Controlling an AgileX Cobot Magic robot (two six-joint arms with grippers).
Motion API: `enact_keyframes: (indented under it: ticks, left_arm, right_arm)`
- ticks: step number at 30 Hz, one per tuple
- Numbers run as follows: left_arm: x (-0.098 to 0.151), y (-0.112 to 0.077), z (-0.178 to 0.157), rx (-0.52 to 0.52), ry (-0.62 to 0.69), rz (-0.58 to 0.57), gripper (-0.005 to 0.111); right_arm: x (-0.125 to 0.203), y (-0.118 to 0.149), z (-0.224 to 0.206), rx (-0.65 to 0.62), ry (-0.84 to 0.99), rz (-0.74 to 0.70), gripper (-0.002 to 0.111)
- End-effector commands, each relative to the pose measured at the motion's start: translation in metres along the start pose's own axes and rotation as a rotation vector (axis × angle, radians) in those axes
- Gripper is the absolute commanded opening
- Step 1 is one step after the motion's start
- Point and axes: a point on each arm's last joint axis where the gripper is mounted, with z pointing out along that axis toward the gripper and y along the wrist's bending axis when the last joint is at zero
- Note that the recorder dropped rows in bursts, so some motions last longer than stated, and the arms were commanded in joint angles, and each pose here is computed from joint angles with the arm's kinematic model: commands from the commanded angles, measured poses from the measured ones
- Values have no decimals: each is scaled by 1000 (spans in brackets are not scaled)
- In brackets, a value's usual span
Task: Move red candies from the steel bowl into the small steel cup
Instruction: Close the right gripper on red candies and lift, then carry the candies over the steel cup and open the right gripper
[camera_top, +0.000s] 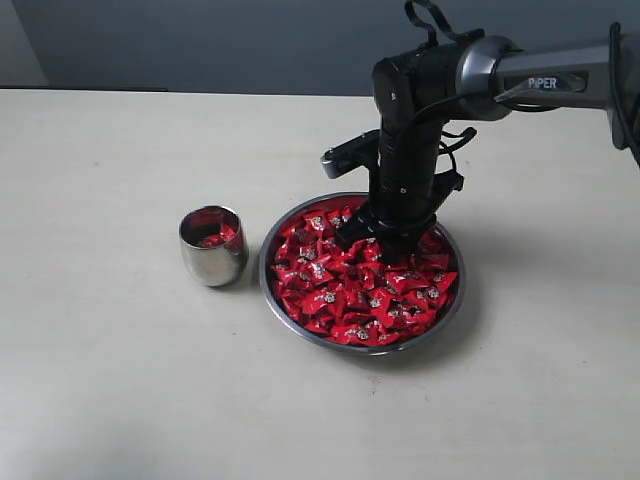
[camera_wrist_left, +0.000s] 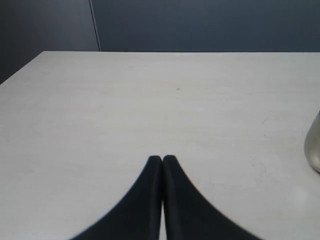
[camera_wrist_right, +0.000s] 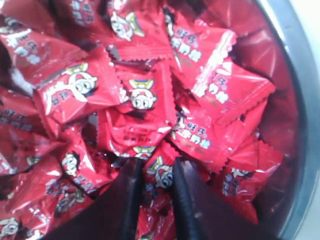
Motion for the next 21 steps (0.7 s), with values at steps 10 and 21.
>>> enact_keyframes:
  ticks: [10,21]
  left_arm:
    - [1,-1,0,9,-8,0,0]
    - [1,-1,0,9,-8,0,0]
  right_arm:
    - [1,-5,-32,32,-88,-7,-1]
    - [-6,-2,-98,7,-303,23,-1]
